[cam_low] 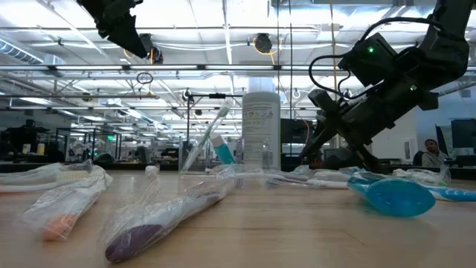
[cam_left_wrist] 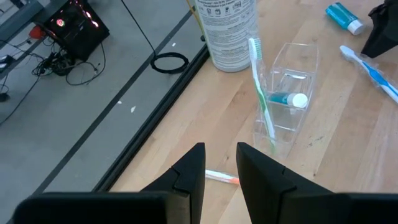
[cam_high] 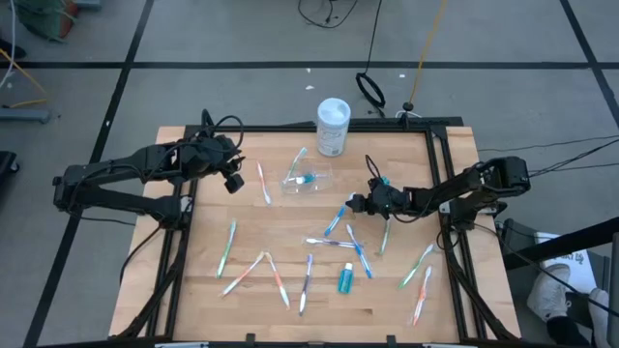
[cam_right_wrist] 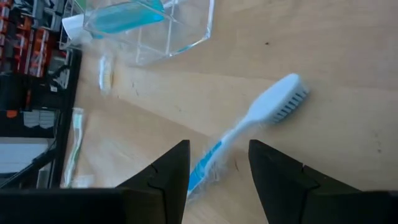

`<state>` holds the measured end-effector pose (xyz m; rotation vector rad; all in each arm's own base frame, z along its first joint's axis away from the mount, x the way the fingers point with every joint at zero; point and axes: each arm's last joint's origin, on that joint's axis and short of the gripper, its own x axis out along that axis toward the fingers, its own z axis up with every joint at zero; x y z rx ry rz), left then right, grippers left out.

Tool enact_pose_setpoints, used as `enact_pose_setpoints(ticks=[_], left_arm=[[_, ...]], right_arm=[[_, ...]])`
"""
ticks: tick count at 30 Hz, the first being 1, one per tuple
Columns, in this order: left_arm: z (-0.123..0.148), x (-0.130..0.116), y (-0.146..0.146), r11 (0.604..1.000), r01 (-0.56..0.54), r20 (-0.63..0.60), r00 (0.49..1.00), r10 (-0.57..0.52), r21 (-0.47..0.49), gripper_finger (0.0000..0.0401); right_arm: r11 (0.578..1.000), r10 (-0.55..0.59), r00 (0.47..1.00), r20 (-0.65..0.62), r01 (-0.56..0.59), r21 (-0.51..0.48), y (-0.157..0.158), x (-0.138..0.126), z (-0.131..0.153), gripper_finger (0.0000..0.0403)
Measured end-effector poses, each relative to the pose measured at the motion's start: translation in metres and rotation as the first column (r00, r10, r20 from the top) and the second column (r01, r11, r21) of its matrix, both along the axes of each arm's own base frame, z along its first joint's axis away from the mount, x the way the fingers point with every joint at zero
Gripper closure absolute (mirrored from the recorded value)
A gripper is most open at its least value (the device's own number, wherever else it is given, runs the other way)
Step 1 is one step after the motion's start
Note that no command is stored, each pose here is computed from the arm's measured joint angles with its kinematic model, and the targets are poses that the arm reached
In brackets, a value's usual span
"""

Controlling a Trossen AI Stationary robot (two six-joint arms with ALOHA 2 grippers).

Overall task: Pick & Place toothbrushing station
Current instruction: Put the blue toothbrush into the transparent organizer

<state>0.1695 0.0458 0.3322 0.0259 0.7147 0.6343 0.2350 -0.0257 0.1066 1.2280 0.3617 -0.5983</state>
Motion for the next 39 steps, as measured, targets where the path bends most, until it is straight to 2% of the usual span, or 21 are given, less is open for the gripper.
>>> enact_pose_setpoints(ticks=[10, 14, 19, 24, 28, 33, 37, 39], left_arm=[[0.000, 0.000, 0.000, 1.000, 0.001, -0.001, 1.000, -0.001, 0.001, 0.0304], [0.000, 0.000, 0.000, 1.000, 0.001, -0.001, 1.000, -0.001, 0.001, 0.0304], [0.000, 0.000, 0.000, 1.000, 0.001, -0.001, 1.000, -0.001, 0.001, 0.0304], [0.000, 0.000, 0.000, 1.000, 0.001, -0.001, 1.000, -0.001, 0.001, 0.0304], [0.000, 0.000, 0.000, 1.000, 0.001, -0.001, 1.000, -0.001, 0.001, 0.0304], [0.000, 0.000, 0.000, 1.000, 0.012, -0.012, 1.000, -0.012, 0.011, 0.0304], [0.000, 0.000, 0.000, 1.000, 0.014, -0.013, 1.000, -0.014, 0.012, 0.0304], [0.000, 0.000, -0.001, 1.000, 0.021, -0.013, 1.000, -0.021, 0.008, 0.0304]], right_arm=[[0.999, -0.027, 1.000, 0.001, 0.027, 0.038, 0.001, 0.000, 0.000, 0.0248], [0.999, -0.020, 1.000, -0.020, 0.021, 0.050, 0.001, 0.008, 0.004, 0.0248], [0.999, 0.025, 0.993, -0.117, -0.021, 0.035, 0.000, 0.020, 0.012, 0.0248], [0.999, 0.016, 0.995, -0.099, -0.012, 0.035, -0.003, 0.025, 0.017, 0.0248], [0.996, -0.033, 0.992, -0.122, 0.042, 0.074, -0.009, 0.023, 0.013, 0.0248], [0.985, -0.021, 0.992, -0.123, 0.042, 0.169, -0.012, 0.028, -0.003, 0.0248], [0.981, 0.003, 0.997, -0.075, 0.011, 0.194, -0.017, 0.035, -0.012, 0.0253], [0.978, 0.015, 0.996, -0.091, 0.004, 0.207, -0.021, 0.035, -0.017, 0.0264]])
